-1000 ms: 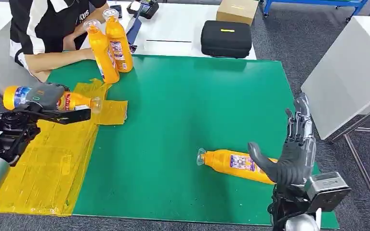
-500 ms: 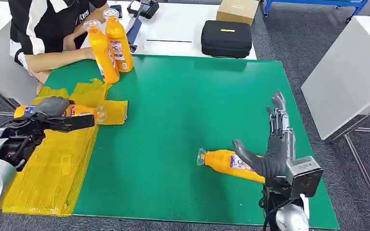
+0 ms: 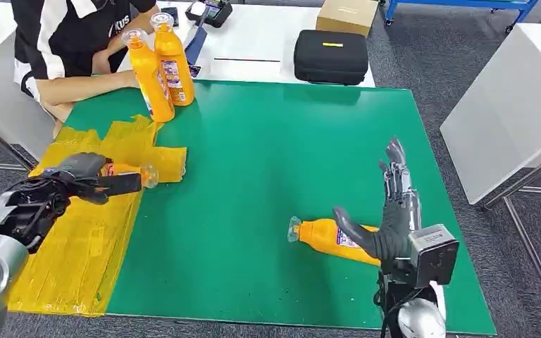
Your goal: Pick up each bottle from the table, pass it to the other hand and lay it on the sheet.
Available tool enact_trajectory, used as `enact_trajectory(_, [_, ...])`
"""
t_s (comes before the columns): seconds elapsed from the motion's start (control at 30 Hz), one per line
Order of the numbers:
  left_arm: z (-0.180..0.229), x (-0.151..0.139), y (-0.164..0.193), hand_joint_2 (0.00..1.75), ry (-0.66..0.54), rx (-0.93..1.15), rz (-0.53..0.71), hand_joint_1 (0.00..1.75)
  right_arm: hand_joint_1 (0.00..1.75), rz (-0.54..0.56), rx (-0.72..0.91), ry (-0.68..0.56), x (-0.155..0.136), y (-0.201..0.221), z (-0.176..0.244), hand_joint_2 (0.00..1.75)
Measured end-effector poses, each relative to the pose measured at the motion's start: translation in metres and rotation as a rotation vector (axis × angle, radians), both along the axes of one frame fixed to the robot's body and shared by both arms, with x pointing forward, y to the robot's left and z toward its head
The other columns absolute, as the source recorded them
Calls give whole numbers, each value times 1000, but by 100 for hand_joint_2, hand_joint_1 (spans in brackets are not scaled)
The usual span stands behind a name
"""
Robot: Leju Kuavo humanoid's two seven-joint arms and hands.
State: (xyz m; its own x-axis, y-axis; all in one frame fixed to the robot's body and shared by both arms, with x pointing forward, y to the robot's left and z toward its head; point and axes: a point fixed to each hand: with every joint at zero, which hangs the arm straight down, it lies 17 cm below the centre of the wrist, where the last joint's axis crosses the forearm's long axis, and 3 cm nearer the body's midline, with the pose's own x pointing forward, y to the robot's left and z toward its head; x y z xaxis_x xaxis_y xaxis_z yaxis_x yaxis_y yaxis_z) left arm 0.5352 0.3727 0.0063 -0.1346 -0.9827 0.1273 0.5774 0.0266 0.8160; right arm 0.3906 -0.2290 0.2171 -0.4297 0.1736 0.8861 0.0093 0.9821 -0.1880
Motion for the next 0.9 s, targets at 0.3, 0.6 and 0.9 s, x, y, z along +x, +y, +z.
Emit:
enact_trajectory(0.3, [-30, -18, -23, 0, 114, 31, 16, 0, 0, -23, -18, 26, 8, -4, -2, 175])
enact_trajectory(0.6, [-36, -23, -50, 0, 169, 27, -7, 0, 0, -49, -31, 13, 8, -16, -3, 175])
enact_trajectory(0.9, [-31, -18, -64, 0, 162, 12, -18, 0, 0, -61, -34, 17, 8, -22, -6, 175])
